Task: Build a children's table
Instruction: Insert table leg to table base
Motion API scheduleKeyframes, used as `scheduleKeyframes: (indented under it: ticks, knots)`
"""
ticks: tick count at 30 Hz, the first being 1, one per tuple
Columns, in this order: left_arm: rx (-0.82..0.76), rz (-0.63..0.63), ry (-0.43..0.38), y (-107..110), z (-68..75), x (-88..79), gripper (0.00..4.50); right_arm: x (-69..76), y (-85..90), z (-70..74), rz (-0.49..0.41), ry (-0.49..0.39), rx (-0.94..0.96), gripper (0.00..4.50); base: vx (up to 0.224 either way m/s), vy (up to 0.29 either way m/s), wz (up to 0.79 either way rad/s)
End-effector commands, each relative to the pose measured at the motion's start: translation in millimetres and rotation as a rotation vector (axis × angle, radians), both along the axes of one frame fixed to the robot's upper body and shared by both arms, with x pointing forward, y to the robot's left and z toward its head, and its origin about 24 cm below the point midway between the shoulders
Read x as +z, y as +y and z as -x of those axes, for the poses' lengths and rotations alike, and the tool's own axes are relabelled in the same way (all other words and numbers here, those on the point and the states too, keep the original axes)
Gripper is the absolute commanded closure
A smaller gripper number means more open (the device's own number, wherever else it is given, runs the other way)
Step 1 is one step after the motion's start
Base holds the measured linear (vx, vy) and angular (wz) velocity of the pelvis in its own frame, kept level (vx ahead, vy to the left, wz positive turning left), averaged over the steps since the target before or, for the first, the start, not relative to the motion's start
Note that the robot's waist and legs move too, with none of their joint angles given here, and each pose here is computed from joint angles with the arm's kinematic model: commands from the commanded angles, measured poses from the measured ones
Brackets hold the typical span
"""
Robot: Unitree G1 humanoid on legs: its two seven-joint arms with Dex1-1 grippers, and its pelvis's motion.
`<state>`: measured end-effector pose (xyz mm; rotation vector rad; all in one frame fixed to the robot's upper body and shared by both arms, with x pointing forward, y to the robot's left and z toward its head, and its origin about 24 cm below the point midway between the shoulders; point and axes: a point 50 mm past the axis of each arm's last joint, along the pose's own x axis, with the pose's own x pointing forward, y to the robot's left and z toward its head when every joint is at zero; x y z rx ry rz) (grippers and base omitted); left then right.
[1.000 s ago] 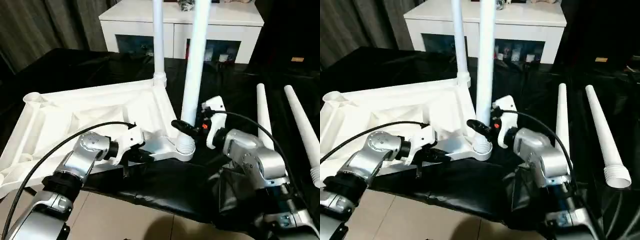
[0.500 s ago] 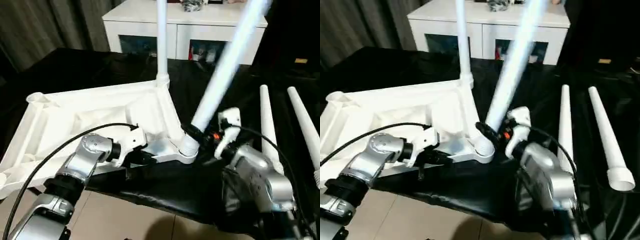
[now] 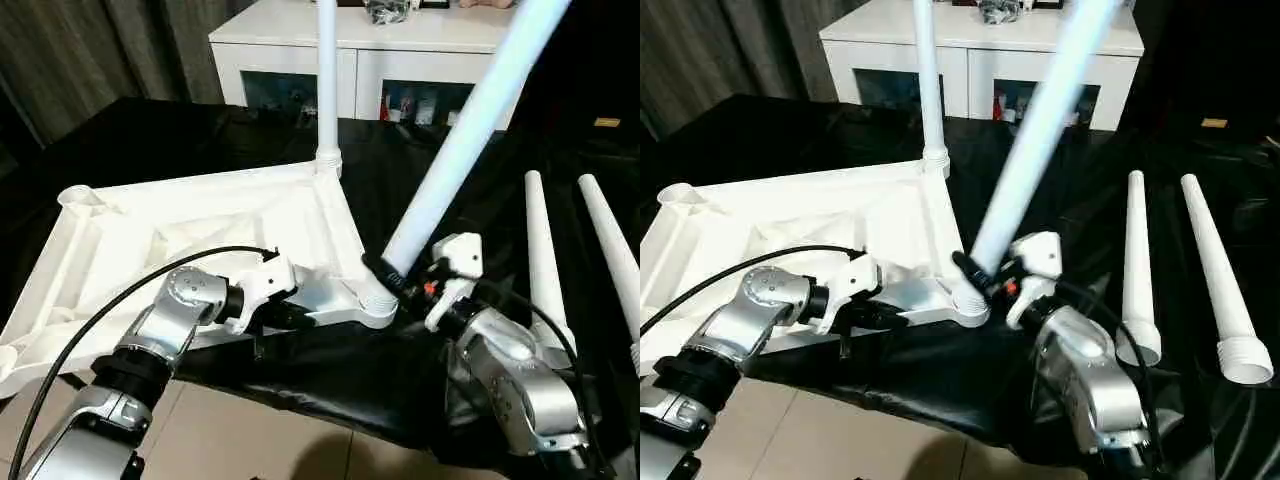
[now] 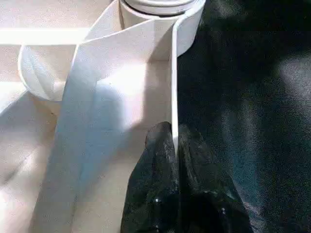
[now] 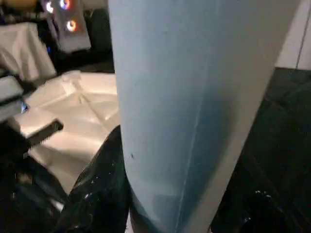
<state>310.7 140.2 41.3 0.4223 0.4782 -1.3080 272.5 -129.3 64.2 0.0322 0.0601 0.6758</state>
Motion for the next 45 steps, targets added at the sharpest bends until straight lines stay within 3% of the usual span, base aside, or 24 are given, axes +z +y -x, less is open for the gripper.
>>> scheduleKeyframes:
  ticks: [1, 11, 14, 15, 23, 26, 28, 30, 45]
  knots:
    - [0.043, 0.008, -0.031, 5.0, -5.4, 6.6, 4.5, -32.9, -7.0, 10.7, 0.123, 0.149, 0.009, 2.67, 0.0, 0.0, 0.0]
    - [0.058, 0.004, -0.032, 9.0, -1.2, 4.0, 4.5, -34.8, 4.5, 11.1, 0.21, 0.203, 0.161, 2.67, 0.0, 0.0, 0.0]
    - [0.057, 0.003, -0.032, 9.7, -0.7, 4.2, 4.5, -32.9, 4.8, 1.8, 0.209, 0.216, 0.152, 2.67, 0.0, 0.0, 0.0]
    - [0.056, 0.0, -0.033, 9.7, -0.2, 4.4, 4.5, -29.7, 5.4, -7.9, 0.211, 0.223, 0.153, 2.67, 0.0, 0.0, 0.0]
    - [0.051, 0.0, -0.032, 8.2, 0.4, 4.7, 4.5, -26.2, 11.7, -24.2, 0.213, 0.299, 0.225, 2.67, 0.0, 0.0, 0.0]
    - [0.05, -0.001, -0.03, 8.3, 0.9, 4.7, 4.5, -29.0, 12.4, -25.0, 0.21, 0.342, 0.25, 2.67, 0.0, 0.0, 0.0]
    - [0.051, -0.002, -0.023, 9.9, 2.3, 4.0, 4.5, -39.0, 9.7, -23.0, 0.217, 0.413, 0.258, 2.67, 0.0, 0.0, 0.0]
    - [0.054, -0.008, -0.021, 11.4, 2.7, 3.3, 4.5, -44.4, 7.9, -21.9, 0.239, 0.426, 0.254, 2.67, 0.0, 0.0, 0.0]
    - [0.067, -0.031, -0.019, 23.7, 0.6, 6.3, 4.5, -48.4, 9.4, -24.1, 0.244, 0.418, 0.238, 2.67, 0.0, 0.0, 0.0]
